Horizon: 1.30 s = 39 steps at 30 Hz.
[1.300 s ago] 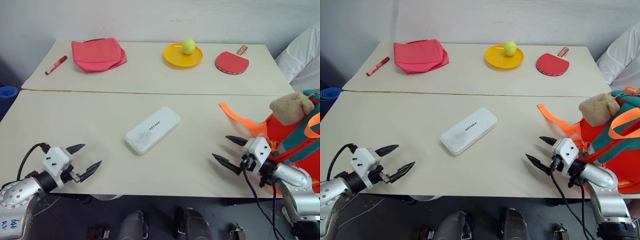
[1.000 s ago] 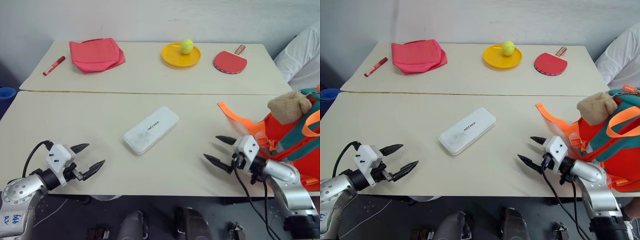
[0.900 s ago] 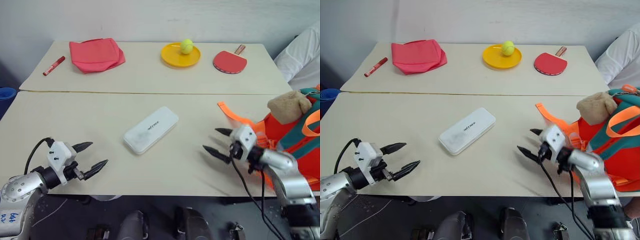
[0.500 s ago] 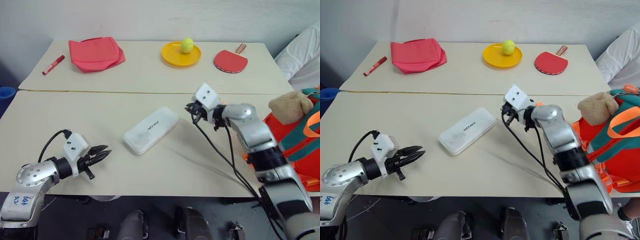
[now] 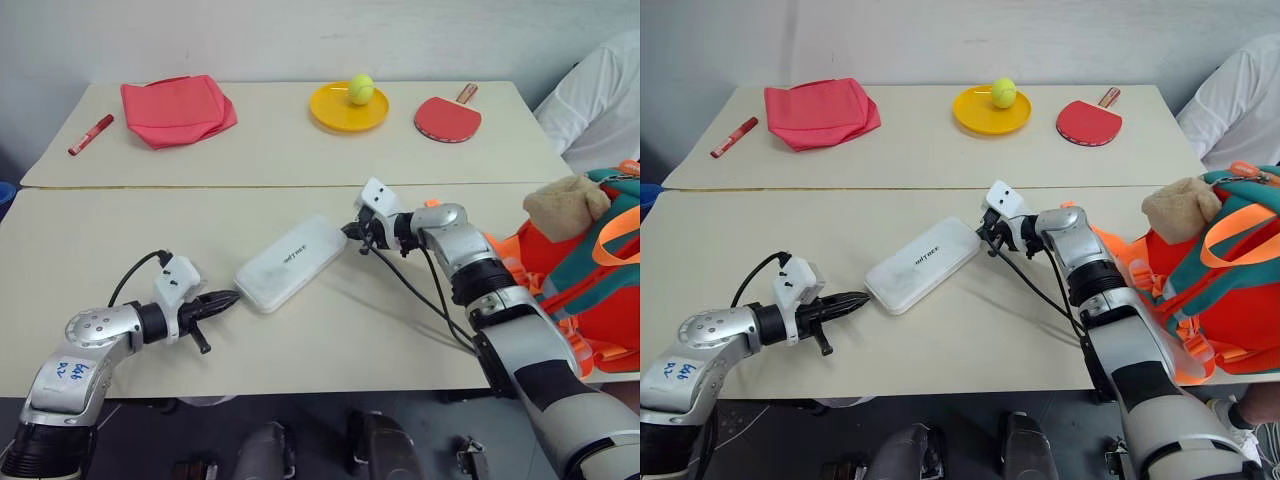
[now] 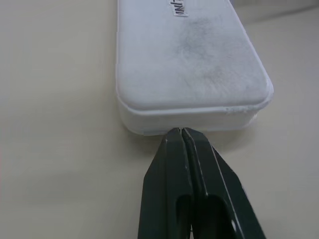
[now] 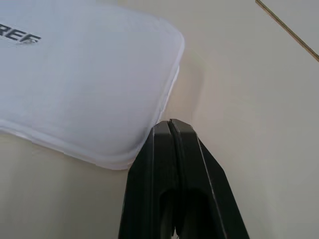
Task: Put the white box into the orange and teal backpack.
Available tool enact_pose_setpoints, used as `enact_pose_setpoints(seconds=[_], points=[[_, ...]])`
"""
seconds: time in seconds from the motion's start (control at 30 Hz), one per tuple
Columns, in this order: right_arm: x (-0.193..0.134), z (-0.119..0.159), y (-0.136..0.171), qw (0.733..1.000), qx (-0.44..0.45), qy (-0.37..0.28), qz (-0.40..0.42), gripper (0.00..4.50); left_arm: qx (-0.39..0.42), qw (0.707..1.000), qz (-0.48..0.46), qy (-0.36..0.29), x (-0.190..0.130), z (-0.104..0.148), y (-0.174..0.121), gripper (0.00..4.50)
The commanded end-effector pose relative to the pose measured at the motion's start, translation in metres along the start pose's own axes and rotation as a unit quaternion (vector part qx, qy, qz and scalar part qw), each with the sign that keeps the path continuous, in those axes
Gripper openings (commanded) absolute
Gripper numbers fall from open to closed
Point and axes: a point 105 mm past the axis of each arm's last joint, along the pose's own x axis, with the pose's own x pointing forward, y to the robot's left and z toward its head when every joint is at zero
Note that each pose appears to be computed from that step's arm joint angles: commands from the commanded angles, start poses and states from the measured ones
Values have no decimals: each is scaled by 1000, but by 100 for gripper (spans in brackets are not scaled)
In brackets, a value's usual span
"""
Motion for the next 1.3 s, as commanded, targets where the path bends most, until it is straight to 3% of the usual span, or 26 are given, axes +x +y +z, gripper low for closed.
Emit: enact_pose_setpoints(seconds=[0.03,0.37,0.63,0.8,0.9,1.0,1.1,1.3], points=[[-3,13,10,999,-22,-31,33,0,28,1000,-5,-13,4,5,-2,4],[-41,-17,63,994,0,-14,104,0,32,999,-8,-43,11,8,-7,4],[-70,-37,96,996,51,21,74,0,25,998,-40,-47,10,7,-18,4],[-81,-43,94,997,68,36,31,0,8,998,-20,-64,10,13,-12,4],[-90,-56,99,995,75,60,26,0,-48,997,-30,-62,8,14,-8,94],[-96,-64,105,994,80,71,27,0,-173,983,-19,50,-4,-19,4,182],[-98,-68,107,994,80,75,22,0,-302,951,-41,47,-11,-18,13,277],[-90,-69,106,995,64,71,16,0,-450,878,-140,84,-13,0,2,444]])
